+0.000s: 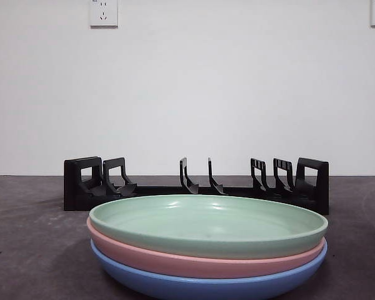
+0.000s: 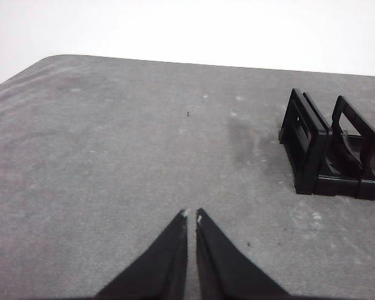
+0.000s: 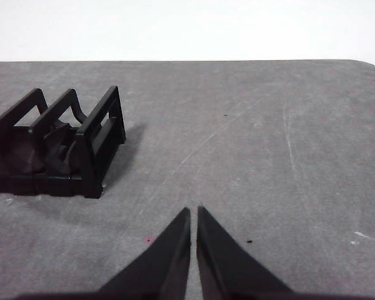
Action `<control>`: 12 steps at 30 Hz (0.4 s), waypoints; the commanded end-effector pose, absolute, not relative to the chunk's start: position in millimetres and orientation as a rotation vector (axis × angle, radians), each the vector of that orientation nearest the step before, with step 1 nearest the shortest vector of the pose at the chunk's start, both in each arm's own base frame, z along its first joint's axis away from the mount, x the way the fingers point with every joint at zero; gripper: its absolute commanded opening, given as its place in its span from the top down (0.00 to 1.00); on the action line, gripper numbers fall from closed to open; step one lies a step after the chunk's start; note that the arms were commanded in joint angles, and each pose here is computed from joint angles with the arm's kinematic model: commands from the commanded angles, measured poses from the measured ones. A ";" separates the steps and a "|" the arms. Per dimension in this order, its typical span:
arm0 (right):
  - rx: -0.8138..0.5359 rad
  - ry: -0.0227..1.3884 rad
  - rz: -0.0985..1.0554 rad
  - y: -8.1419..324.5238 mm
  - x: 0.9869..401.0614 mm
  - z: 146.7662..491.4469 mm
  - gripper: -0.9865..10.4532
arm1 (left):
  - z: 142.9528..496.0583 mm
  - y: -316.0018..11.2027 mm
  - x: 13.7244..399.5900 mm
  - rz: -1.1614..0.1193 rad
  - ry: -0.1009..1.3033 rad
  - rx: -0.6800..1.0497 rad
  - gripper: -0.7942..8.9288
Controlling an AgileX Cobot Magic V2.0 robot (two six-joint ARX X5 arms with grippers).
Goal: Place the plate
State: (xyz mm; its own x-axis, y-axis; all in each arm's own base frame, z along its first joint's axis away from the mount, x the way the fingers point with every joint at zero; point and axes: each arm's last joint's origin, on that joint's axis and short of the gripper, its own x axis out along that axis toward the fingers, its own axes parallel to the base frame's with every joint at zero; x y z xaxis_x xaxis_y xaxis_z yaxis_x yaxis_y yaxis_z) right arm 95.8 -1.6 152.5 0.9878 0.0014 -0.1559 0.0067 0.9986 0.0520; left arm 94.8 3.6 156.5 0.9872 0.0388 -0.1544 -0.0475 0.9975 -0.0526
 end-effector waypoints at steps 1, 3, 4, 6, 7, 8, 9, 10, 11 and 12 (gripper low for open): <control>0.055 0.168 -0.002 -1.4 95.9 150.1 0.90 | 149.3 3.7 95.5 0.048 0.178 -0.060 0.90; 0.055 0.168 -0.002 -1.4 95.9 150.2 0.90 | 149.3 3.7 95.5 0.048 0.178 -0.060 0.90; 0.055 0.168 -0.002 -1.4 95.9 150.2 0.90 | 149.3 3.7 95.5 0.048 0.178 -0.060 0.90; 0.055 0.168 -0.002 -1.4 95.9 150.2 0.90 | 149.3 3.7 95.5 0.047 0.178 -0.060 0.90; 0.055 0.168 -0.002 -1.4 95.9 150.2 0.90 | 149.3 3.7 95.5 0.047 0.178 -0.060 0.90; 0.055 0.168 -0.002 -1.4 95.9 150.2 0.90 | 149.3 3.6 95.5 0.047 0.178 -0.060 0.90; 0.055 0.168 -0.002 -1.4 95.9 150.2 0.90 | 149.3 3.3 95.5 0.043 0.178 -0.060 0.90; 0.055 0.168 -0.002 -1.4 95.9 150.2 0.90 | 149.3 2.8 95.5 0.039 0.178 -0.059 0.90; 0.055 0.168 -0.002 -1.4 95.9 150.2 0.90 | 149.3 2.4 95.6 0.034 0.179 -0.059 0.90; 0.055 0.168 -0.002 -1.4 95.9 150.2 0.90 | 149.3 1.9 95.6 0.029 0.179 -0.058 0.90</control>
